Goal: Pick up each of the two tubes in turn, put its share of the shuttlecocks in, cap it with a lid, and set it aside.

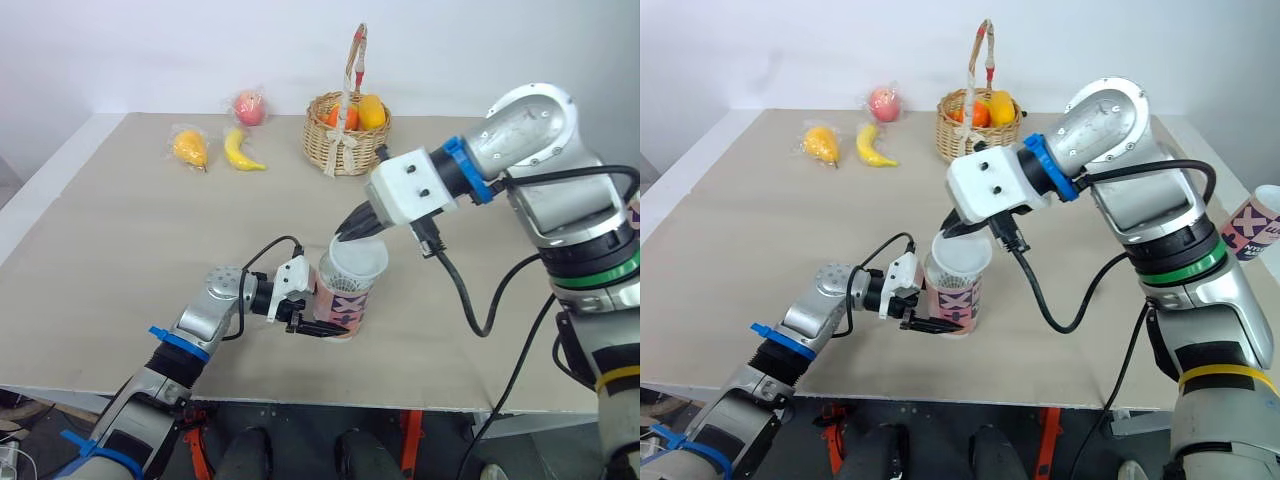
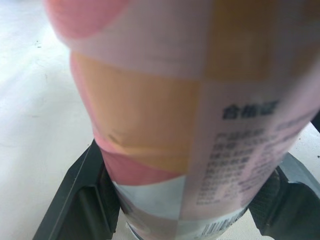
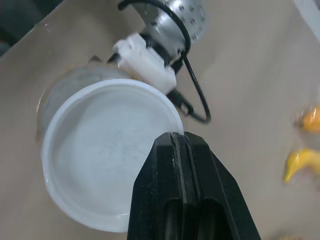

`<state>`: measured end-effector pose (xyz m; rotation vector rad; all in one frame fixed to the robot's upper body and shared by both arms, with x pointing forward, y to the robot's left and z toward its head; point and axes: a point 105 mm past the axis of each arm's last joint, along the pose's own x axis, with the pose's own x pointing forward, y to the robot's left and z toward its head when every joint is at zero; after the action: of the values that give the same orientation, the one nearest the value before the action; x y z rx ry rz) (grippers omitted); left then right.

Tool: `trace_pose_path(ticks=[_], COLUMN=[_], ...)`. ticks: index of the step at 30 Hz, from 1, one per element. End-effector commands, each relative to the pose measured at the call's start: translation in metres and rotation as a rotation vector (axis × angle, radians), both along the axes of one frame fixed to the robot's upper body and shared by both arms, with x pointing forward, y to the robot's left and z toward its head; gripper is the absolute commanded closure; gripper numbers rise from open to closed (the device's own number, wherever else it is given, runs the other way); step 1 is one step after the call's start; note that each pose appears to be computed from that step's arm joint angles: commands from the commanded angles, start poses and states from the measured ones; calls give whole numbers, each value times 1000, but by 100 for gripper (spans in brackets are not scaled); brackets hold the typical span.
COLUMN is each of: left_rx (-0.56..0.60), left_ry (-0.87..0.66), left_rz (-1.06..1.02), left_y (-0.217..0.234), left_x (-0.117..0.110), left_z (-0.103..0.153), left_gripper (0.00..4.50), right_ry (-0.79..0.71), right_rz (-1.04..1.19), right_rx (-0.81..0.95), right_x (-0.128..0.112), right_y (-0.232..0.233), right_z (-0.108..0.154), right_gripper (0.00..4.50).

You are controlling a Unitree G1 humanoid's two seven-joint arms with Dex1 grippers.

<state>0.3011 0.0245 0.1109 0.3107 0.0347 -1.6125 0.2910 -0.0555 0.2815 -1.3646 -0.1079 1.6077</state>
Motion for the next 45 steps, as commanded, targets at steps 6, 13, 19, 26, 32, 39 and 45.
trace_pose_path(ticks=[6,13,19,26,32,39,45], left_rx=[41,50,61,54,56,52,54], left_ry=[5,8,8,6,11,14,16], left_rz=[39,35,32,48,53,57,59], left_y=[8,9,10,11,12,12,12], left_x=[4,4,5,7,6,7,7], left_z=[-7,-8,-9,-9,-11,-11,-11], left_gripper=[160,160,160,160,160,160,160], right_ry=[-50,-40,-62,-29,14,29,-1], right_rz=[72,76,83,138,140,133,117], right_rx=[-34,-86,-127,-157,-187,-161,-151], right_x=[-7,-8,-2,-12,-12,-5,4], right_y=[9,5,8,9,9,18,23], right_z=[8,0,12,12,1,-1,1], right_gripper=[447,447,447,447,447,447,447])
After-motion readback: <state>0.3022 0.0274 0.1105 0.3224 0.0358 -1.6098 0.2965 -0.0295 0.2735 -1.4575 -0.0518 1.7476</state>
